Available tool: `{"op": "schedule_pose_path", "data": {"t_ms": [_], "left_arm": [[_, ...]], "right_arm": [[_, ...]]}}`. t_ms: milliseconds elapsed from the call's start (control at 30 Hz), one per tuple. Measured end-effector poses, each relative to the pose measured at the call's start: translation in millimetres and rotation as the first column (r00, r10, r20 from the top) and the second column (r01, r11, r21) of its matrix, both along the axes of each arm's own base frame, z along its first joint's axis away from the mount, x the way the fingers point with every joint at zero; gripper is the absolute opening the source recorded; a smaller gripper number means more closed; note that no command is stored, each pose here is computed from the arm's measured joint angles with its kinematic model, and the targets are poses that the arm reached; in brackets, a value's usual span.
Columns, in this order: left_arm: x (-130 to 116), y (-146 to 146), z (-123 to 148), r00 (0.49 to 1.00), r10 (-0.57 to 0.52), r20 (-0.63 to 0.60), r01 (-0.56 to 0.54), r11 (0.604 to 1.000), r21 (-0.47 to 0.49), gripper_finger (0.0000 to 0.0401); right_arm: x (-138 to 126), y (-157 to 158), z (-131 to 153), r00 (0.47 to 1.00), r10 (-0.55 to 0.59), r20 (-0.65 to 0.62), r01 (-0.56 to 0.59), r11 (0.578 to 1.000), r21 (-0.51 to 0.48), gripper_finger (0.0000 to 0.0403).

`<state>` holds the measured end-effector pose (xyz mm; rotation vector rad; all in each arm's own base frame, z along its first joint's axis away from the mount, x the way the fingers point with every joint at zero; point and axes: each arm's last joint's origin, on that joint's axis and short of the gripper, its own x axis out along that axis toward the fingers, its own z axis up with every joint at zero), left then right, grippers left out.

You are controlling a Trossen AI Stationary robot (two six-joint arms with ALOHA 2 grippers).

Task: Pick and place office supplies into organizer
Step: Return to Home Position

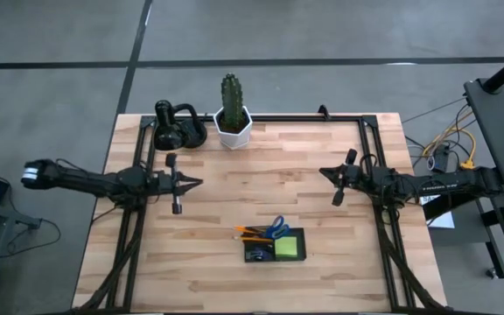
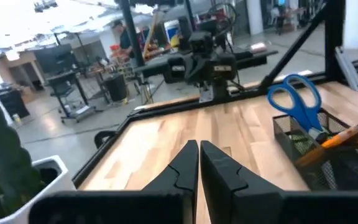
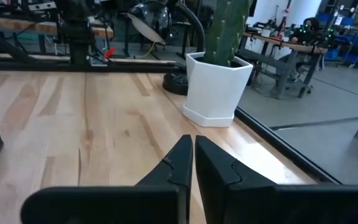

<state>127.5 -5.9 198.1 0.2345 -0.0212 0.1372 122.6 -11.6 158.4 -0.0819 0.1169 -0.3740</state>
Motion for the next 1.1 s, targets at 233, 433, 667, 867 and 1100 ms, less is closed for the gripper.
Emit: {"op": "schedule_pose_path", "data": {"t_ms": [233, 433, 667, 867, 1100], "left_arm": [[-12, 1, -25, 1.000, -0.012, 0.008, 0.013, 0.999, -0.034, 0.0000], [-18, 2, -29, 1.000, -0.008, -0.019, 0.007, 0.999, -0.043, 0.0000], [-25, 2, -33, 0.999, -0.008, -0.050, 0.005, 0.997, -0.078, 0.0000], [-27, 2, -33, 0.999, -0.016, -0.036, 0.013, 0.997, -0.077, 0.0000], [-26, 2, -34, 0.998, -0.016, -0.053, 0.012, 0.997, -0.072, 0.0000]], "right_arm": [[0, 0, 0, 1.000, 0.001, 0.002, -0.001, 1.000, 0.007, 0.0009], [0, 0, 0, 1.000, 0.002, 0.001, -0.002, 1.000, 0.004, 0.0008], [0, 0, 0, 1.000, 0.002, 0.004, -0.002, 1.000, 0.003, 0.0008], [0, 1, 1, 1.000, 0.026, 0.011, -0.026, 1.000, 0.013, 0.0008], [2, 12, 2, 0.915, 0.399, 0.052, -0.403, 0.910, 0.101, 0.0008]]}}
